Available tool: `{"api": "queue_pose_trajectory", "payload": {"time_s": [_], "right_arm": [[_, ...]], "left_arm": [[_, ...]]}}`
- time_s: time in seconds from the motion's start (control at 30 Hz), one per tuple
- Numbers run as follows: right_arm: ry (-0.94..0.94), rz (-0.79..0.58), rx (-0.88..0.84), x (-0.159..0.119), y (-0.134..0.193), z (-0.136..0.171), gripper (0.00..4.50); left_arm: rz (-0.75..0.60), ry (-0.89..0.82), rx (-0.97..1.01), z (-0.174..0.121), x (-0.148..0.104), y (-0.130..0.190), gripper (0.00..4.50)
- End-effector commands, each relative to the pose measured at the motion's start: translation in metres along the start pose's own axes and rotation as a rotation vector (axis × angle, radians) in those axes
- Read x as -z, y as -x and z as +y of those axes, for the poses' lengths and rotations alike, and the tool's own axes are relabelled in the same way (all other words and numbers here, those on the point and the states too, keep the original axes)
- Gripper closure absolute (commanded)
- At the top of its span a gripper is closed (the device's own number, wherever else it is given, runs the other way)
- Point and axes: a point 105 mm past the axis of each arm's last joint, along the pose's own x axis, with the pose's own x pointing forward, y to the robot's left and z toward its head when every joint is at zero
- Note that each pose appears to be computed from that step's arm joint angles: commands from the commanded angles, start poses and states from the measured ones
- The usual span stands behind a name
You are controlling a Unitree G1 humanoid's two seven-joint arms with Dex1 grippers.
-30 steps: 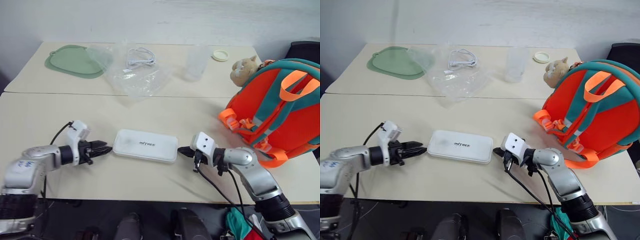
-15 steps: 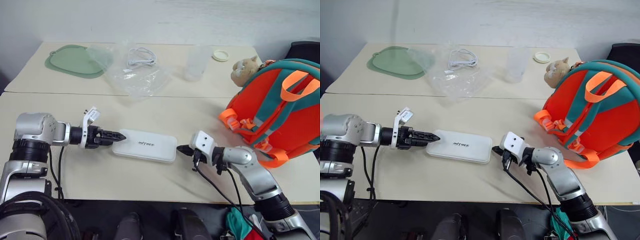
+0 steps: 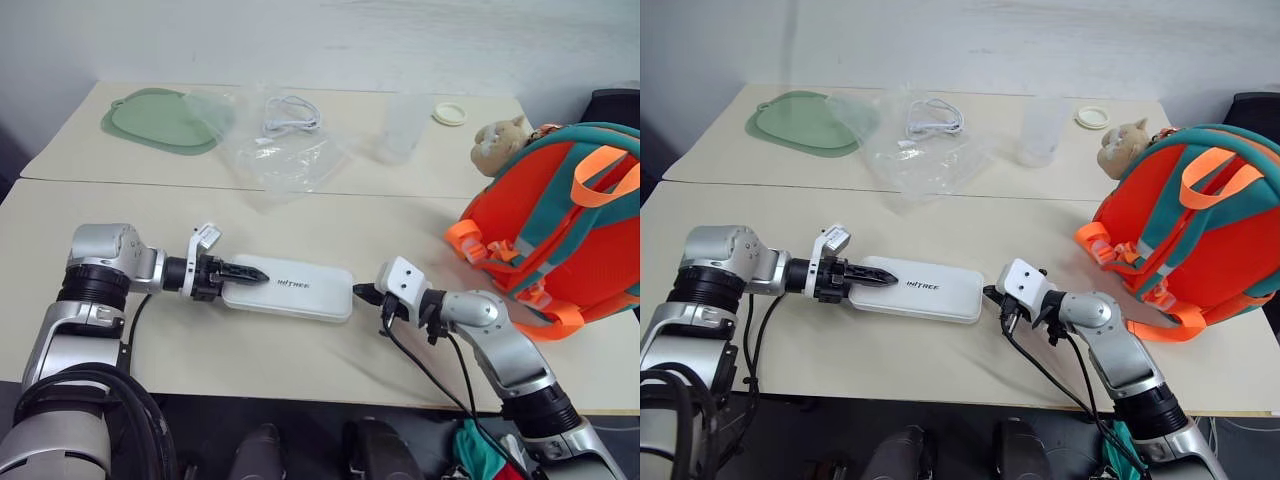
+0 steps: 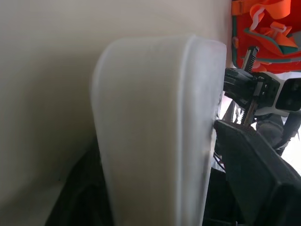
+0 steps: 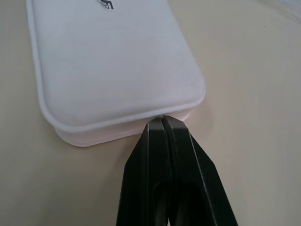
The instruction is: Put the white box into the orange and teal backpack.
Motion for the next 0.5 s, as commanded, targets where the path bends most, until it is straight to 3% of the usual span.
{"api": "queue_pose_trajectory", "payload": {"time_s": [0.03,0.2,0.4,0.5], "right_arm": [[0.019,-0.035,0.003,-0.006,0.000,0.001,4.50],[0.016,-0.046,-0.001,-0.006,0.003,0.003,4.50],[0.018,-0.097,-0.023,-0.009,0.017,0.008,4.50],[0.007,-0.155,0.014,-0.015,0.035,0.006,4.50]], "left_arm": [[0.019,0.018,-0.016,0.005,0.005,-0.003,2.44],[0.010,0.040,0.040,-0.001,0.008,0.001,3.22],[0.029,-0.013,0.140,-0.016,0.019,0.011,3.22],[-0.031,-0.094,0.207,-0.029,0.019,0.025,3.22]]}}
